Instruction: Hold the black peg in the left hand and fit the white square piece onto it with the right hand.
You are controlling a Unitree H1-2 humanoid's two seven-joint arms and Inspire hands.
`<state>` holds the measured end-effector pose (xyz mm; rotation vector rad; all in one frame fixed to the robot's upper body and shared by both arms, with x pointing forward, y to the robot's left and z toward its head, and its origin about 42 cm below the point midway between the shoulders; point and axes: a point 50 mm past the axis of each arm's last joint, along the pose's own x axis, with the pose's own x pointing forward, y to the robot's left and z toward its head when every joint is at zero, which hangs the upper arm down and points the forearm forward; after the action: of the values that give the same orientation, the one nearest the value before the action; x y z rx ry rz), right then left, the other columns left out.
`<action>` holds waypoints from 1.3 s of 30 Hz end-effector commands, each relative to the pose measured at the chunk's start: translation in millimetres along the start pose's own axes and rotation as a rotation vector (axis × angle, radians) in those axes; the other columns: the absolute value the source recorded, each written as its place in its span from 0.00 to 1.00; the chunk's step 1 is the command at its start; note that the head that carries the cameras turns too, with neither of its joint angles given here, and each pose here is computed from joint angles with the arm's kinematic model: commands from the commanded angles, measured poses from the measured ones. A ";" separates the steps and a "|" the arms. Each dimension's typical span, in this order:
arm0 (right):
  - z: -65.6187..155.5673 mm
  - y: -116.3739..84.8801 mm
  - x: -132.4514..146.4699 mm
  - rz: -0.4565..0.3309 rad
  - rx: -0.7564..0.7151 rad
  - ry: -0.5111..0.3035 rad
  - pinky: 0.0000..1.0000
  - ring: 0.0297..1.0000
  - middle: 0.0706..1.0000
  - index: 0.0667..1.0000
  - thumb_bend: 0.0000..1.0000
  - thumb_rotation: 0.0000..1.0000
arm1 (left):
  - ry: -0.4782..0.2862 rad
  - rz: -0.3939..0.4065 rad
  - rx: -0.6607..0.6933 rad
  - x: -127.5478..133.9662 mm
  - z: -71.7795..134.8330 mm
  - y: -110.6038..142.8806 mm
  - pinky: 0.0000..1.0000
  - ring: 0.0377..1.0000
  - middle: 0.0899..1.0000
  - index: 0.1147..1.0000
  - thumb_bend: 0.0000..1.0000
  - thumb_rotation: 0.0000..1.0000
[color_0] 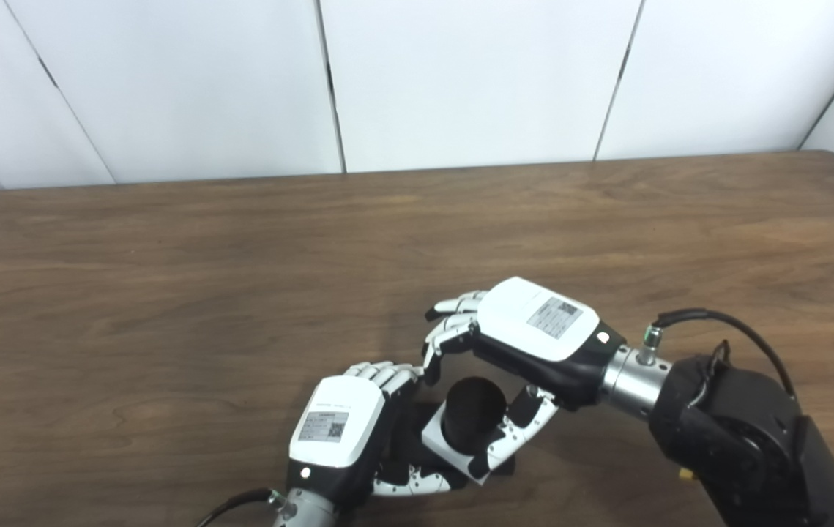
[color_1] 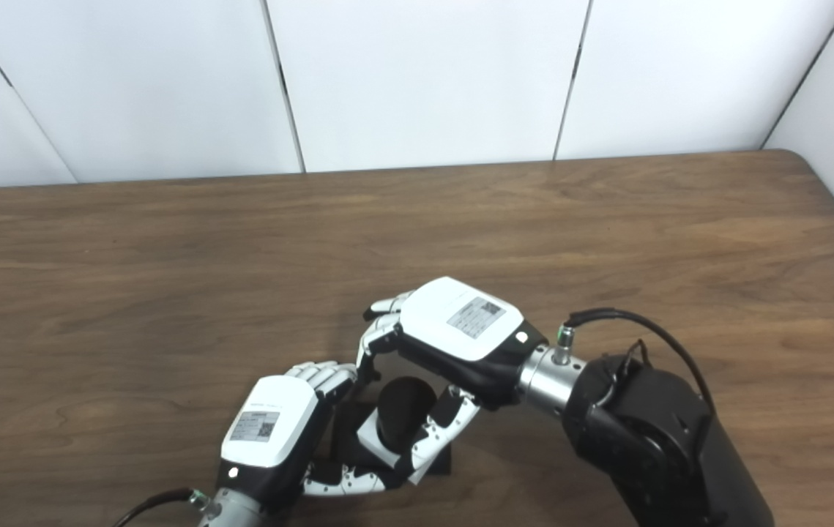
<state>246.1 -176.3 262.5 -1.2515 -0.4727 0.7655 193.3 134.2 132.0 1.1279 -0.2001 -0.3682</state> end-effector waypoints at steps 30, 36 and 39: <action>-42.0 -26.1 -36.6 -0.253 0.397 0.220 0.78 0.88 0.85 0.81 0.65 0.79 | 0.089 0.472 -0.709 -43.5 -54.8 74.8 0.86 0.87 0.86 0.89 0.97 0.68; -52.3 10.9 -67.0 -0.415 0.667 0.366 0.86 0.93 0.96 0.96 0.47 1.00 | 0.158 0.536 -1.064 -57.1 -74.8 64.8 0.93 0.92 0.92 0.92 0.84 0.91; -49.2 32.5 -80.3 -0.537 0.847 0.396 0.96 0.98 0.98 0.96 0.43 1.00 | 0.175 0.541 -1.149 -64.8 -77.1 58.7 0.94 0.95 0.96 0.97 0.77 0.97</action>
<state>220.0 -264.4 216.5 -0.4823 -0.0379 0.2267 182.9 261.4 159.4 0.0543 -0.1042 0.0826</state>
